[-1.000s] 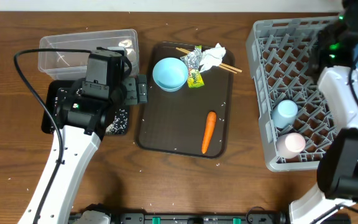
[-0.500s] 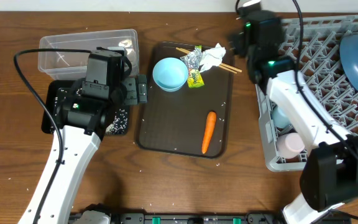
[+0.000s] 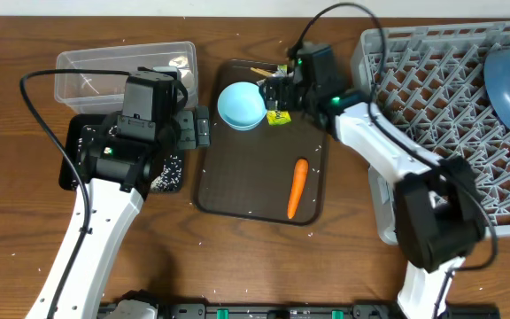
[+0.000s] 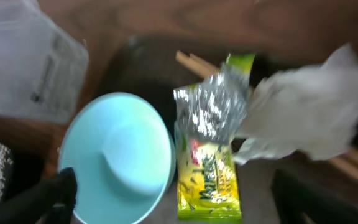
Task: Sort waste into correct bins and load items into the dishwasher rack
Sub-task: 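Grasp the light-blue bowl with right gripper and lift it, then carry the bowl into the dish rack and release it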
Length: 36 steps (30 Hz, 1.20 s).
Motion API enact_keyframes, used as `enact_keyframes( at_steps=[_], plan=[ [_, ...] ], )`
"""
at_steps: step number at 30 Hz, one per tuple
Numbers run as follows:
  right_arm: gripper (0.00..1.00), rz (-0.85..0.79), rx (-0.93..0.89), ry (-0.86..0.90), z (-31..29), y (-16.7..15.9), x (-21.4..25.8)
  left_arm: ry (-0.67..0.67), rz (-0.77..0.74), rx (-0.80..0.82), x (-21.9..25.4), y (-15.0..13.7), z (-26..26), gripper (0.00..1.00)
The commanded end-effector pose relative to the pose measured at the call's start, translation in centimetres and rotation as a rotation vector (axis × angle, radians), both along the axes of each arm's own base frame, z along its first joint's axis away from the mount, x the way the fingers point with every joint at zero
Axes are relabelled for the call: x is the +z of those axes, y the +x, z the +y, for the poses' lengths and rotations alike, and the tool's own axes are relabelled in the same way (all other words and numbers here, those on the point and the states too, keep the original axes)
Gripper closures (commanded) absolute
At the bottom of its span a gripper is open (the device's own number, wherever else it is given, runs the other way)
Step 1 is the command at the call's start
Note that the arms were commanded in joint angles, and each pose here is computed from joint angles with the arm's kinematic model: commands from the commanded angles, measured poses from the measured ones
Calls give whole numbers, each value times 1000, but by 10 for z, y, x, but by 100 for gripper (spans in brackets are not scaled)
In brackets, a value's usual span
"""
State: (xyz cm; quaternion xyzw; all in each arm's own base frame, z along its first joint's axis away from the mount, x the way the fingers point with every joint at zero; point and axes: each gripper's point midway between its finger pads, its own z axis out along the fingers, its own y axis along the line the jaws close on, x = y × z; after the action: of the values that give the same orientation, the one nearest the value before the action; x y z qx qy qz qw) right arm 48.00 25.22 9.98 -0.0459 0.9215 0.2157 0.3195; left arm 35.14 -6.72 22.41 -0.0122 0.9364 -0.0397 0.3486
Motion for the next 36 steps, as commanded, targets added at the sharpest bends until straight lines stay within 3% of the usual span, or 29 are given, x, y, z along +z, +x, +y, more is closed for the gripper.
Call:
enact_keyframes(
  at_steps=[1, 6, 11, 13, 15, 19, 27, 36],
  plan=[
    [20, 100, -16, 42, 21, -11, -32, 0, -9, 9, 5, 3, 2, 2],
    [31, 135, 23, 29, 44, -21, -68, 0, -9, 9, 5, 3, 2, 2],
    [44, 120, 38, 36, 53, -20, -74, 0, -9, 9, 5, 3, 2, 2],
    [56, 109, 30, 32, 52, -18, -73, 0, -9, 9, 5, 3, 2, 2],
    [75, 104, 17, 19, 49, -16, -75, 0, -9, 9, 5, 3, 2, 2],
    [98, 115, 14, 9, 48, -17, -81, 0, -9, 9, 5, 3, 2, 2],
    [99, 50, 75, 16, 38, -8, -52, 0, -9, 9, 5, 3, 2, 2],
    [99, -194, -10, -99, -52, 19, 68, 0, -9, 9, 5, 3, 2, 2]
  ],
)
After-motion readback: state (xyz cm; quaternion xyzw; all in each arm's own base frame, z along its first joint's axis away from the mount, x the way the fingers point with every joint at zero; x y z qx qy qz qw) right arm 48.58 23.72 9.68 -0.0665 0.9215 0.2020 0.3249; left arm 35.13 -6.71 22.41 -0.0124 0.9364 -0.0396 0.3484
